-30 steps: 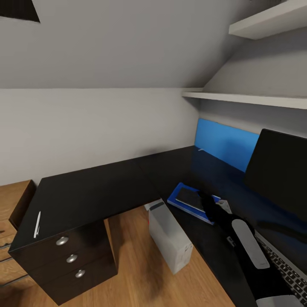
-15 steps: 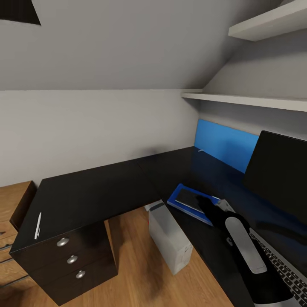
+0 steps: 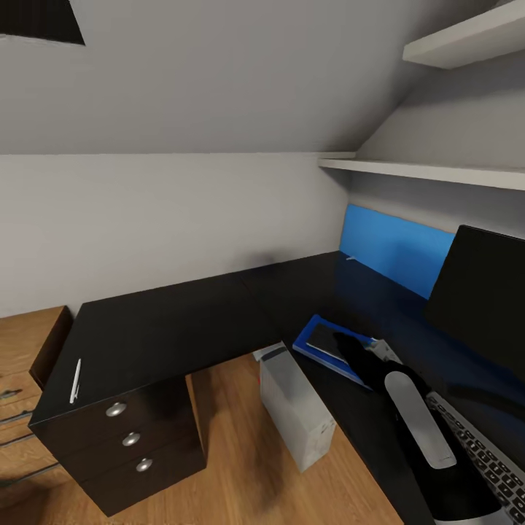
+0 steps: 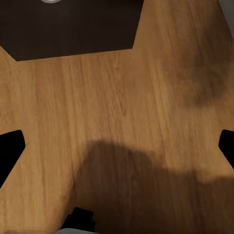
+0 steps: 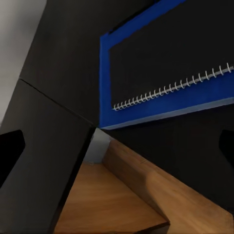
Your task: In the bedroom, organize the workspace by keeping the computer under the desk, ensuring the monitor is on the desk, placing the keyboard on the desk next to the monitor, placing the mouse on the desk next to the keyboard, moving the folder from the swivel chair onto the desk next to the mouse, stacking the notebook on top of the folder with the pen on top of the notebook, and positioning the swivel chair next to the desk.
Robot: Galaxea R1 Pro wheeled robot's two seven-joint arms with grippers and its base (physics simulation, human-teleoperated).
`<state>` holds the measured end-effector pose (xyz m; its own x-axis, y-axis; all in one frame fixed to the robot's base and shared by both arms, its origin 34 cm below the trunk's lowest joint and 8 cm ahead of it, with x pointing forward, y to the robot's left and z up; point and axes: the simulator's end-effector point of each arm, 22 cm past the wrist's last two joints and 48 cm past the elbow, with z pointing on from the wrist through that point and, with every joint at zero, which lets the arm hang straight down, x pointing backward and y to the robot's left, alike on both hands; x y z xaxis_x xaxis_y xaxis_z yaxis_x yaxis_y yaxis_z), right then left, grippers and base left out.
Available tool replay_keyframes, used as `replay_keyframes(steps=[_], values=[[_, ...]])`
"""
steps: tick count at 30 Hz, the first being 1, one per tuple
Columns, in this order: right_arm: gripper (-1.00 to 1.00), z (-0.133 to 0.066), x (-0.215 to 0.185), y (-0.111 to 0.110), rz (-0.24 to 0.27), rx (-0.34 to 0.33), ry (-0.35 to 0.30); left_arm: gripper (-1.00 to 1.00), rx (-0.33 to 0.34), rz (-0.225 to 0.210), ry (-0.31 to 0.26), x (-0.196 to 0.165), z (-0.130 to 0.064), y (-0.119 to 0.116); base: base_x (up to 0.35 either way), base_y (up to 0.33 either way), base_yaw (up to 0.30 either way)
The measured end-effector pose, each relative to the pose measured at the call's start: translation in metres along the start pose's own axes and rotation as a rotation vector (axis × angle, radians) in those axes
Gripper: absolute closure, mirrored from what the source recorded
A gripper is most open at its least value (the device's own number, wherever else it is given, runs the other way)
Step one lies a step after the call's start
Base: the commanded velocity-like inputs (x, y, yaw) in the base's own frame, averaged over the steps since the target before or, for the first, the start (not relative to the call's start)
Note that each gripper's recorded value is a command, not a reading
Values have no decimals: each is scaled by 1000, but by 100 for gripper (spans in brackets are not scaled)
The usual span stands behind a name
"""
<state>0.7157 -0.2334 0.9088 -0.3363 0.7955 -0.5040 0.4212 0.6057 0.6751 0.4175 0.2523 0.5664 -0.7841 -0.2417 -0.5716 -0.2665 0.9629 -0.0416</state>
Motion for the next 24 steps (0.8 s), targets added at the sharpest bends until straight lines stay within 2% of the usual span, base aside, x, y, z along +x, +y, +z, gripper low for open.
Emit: replay_keyframes(steps=[13,24], values=[[-100,0,2,1,-11,0,-1,-100,0,0,1,0,0,0,0,0,277],[-100,-1,14,9,-102,-1,-17,-100,-1,0,0,0,0,0,0,0,284]])
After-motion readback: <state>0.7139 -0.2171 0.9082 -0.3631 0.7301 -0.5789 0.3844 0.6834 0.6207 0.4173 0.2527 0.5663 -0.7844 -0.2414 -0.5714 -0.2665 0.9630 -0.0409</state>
